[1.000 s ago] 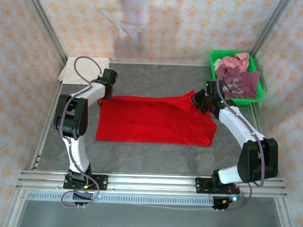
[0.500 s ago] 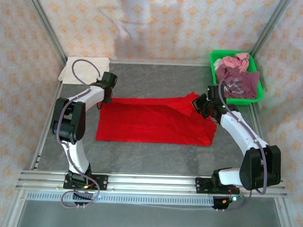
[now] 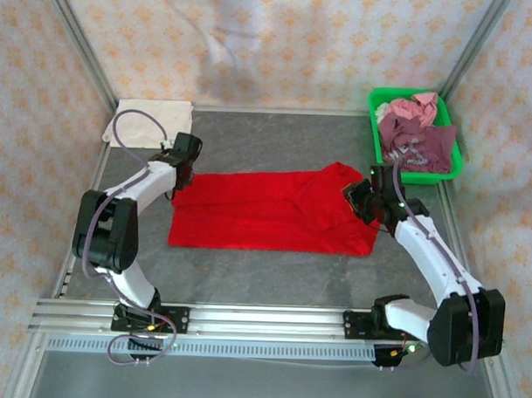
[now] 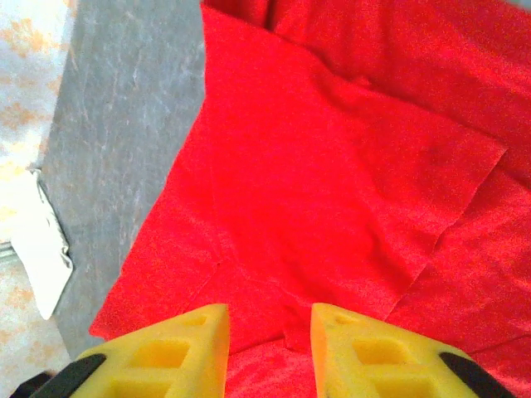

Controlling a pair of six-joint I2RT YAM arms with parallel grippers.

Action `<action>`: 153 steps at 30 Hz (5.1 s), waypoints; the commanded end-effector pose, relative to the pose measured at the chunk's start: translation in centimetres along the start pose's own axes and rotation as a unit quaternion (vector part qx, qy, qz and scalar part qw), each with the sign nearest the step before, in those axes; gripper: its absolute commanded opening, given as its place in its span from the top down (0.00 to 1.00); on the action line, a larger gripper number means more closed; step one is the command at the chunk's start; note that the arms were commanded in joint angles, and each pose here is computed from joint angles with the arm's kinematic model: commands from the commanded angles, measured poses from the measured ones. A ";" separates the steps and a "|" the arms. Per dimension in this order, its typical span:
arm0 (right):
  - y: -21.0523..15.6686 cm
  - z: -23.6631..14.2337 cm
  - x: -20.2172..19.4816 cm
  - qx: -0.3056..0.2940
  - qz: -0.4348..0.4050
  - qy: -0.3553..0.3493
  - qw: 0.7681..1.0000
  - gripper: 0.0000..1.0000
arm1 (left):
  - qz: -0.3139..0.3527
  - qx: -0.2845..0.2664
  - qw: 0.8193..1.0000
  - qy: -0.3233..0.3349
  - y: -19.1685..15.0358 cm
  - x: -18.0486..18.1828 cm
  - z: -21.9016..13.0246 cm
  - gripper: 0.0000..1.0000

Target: Fold and stack the t-shirts

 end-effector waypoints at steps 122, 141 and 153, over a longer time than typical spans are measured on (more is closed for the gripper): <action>-0.5 7.8 -8.3 0.045 0.082 -0.065 0.993 1.00 | 0.030 0.116 0.985 -0.125 -2.2 -7.1 1.8 0.61; -1.5 5.4 -8.9 0.043 0.094 -0.081 0.991 0.67 | 0.029 0.118 0.983 -0.137 -2.2 -7.6 1.8 0.62; -1.7 8.2 -9.1 0.061 0.093 -0.076 0.991 0.69 | 0.017 0.124 0.980 -0.157 -2.6 -8.1 1.5 0.62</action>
Point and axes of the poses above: each hand's point on the last joint's axis, 136 mm out from that joint toward the fingers, its own z axis out along the fingers, its own x axis along the line the jaws close on, y = z × x, the point moved 5 cm from there along -z, back along the fingers, and after that the axes turned 11 degrees about -z, right-handed, at the moved point
